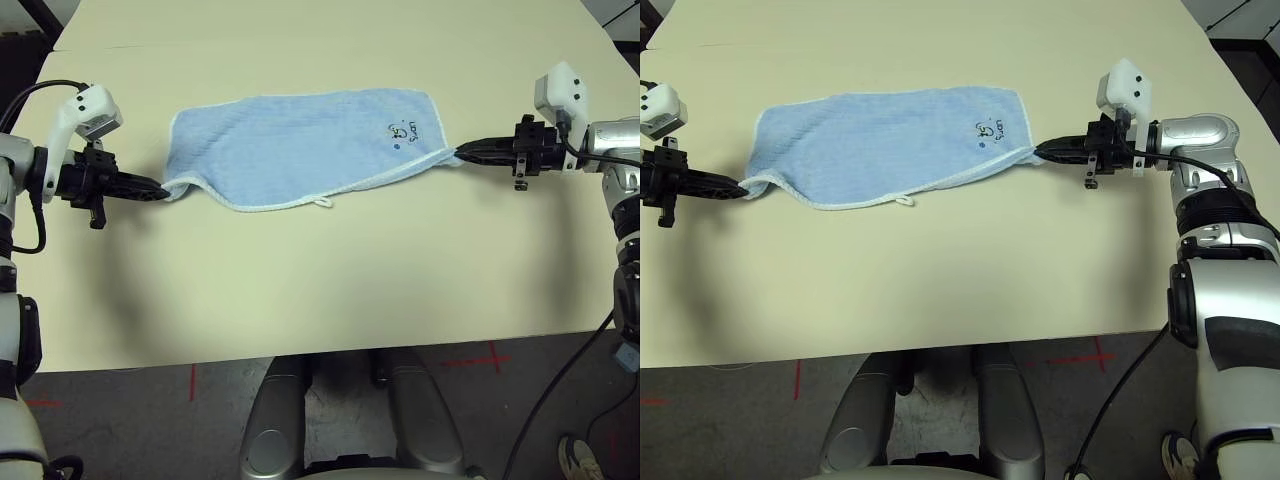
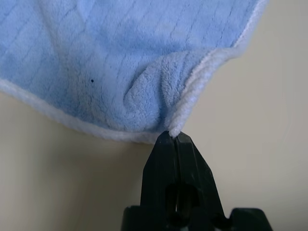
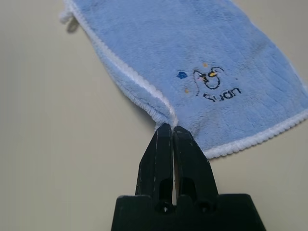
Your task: Fold the towel and set it aside.
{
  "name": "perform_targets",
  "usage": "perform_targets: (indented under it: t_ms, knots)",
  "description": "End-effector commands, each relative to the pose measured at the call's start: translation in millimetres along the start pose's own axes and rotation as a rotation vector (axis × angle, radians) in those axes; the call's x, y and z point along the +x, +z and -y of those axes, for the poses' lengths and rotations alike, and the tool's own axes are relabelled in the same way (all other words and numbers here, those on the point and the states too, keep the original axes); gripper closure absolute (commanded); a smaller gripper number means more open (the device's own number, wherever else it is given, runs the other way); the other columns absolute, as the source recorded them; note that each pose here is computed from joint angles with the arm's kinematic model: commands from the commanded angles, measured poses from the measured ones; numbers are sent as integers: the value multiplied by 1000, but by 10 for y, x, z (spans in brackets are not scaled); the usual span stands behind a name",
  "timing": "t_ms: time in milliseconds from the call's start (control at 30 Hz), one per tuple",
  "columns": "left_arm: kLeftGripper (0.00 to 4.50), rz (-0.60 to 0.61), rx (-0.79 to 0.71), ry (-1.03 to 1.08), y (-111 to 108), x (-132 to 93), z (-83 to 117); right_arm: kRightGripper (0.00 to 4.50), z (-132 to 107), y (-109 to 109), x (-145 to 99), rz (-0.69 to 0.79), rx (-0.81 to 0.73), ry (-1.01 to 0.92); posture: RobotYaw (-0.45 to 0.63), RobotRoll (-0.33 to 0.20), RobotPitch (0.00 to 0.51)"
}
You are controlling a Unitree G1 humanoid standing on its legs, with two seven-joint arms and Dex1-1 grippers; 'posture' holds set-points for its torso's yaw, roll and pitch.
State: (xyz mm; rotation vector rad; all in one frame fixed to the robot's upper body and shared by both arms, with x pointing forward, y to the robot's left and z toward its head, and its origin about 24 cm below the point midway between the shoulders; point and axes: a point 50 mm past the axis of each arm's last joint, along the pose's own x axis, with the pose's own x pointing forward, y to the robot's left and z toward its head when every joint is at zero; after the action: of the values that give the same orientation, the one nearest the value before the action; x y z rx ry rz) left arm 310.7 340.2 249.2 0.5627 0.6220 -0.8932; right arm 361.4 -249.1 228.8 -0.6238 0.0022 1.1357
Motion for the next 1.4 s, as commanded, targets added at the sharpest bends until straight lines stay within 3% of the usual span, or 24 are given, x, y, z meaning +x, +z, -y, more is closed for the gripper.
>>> perform_targets:
  t_ms: [33, 200, 667, 1400]
  knots:
    - [4473, -98, 7, -3, -126, -115, 33, 4500, -70, -56, -122, -57, -49, 59, 60, 0, 317]
    - [4473, -218, 25, -18, -236, -227, 78, 4500, -197, -129, -212, -113, -87, 160, 60, 0, 317]
    - [4473, -343, 89, -83, -240, -294, 142, 4500, -474, -103, -260, -108, -121, 310, 54, 0, 319]
    - [4473, -387, 57, -199, -351, -301, 337, 4500, -695, -241, -331, -201, -109, 443, 59, 0, 324]
